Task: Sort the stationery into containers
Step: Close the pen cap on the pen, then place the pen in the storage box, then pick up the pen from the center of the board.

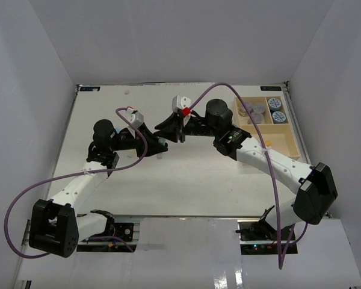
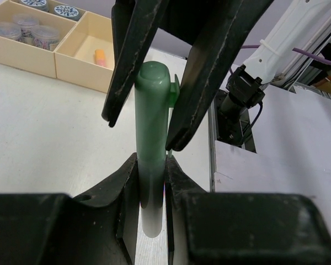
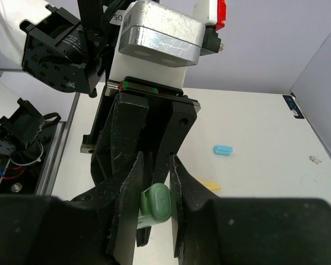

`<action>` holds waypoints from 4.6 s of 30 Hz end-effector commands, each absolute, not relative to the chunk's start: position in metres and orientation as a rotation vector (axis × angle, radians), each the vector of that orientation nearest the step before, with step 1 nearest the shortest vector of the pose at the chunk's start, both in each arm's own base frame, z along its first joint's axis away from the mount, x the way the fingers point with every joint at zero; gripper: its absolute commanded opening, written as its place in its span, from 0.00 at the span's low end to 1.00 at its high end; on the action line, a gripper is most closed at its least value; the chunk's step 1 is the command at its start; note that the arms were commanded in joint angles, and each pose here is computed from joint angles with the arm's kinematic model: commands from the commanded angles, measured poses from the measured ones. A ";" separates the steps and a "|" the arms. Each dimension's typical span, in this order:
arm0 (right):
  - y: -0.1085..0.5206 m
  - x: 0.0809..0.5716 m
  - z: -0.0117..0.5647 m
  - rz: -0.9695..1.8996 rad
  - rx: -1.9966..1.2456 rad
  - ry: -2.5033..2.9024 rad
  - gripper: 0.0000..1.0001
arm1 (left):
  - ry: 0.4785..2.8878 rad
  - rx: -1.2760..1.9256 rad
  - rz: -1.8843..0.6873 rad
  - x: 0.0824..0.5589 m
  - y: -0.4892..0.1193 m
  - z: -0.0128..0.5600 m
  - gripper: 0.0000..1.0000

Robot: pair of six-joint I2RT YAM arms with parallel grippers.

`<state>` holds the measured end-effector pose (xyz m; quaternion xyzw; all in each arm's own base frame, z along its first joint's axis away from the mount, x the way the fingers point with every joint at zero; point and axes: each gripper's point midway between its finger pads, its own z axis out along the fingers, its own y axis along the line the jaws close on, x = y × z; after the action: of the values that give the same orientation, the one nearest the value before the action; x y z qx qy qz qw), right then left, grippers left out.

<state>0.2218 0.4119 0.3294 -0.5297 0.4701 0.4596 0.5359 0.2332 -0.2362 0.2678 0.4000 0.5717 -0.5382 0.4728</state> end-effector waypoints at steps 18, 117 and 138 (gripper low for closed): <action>0.422 0.174 0.264 1.265 -1.446 1.412 0.16 | 1.152 0.956 -1.124 0.251 -0.228 0.337 0.00; -0.023 0.369 0.096 0.420 0.557 2.124 0.52 | 1.842 -0.038 -0.458 0.404 -0.122 0.248 0.98; 0.008 0.322 0.199 0.433 0.233 1.818 0.98 | 2.365 0.089 -0.058 0.401 -0.083 0.110 0.96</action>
<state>0.3197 -0.0018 0.1872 0.1345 0.7959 0.1684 0.5658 0.4122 -0.0912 0.1272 0.0167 0.9058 -0.0480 0.4206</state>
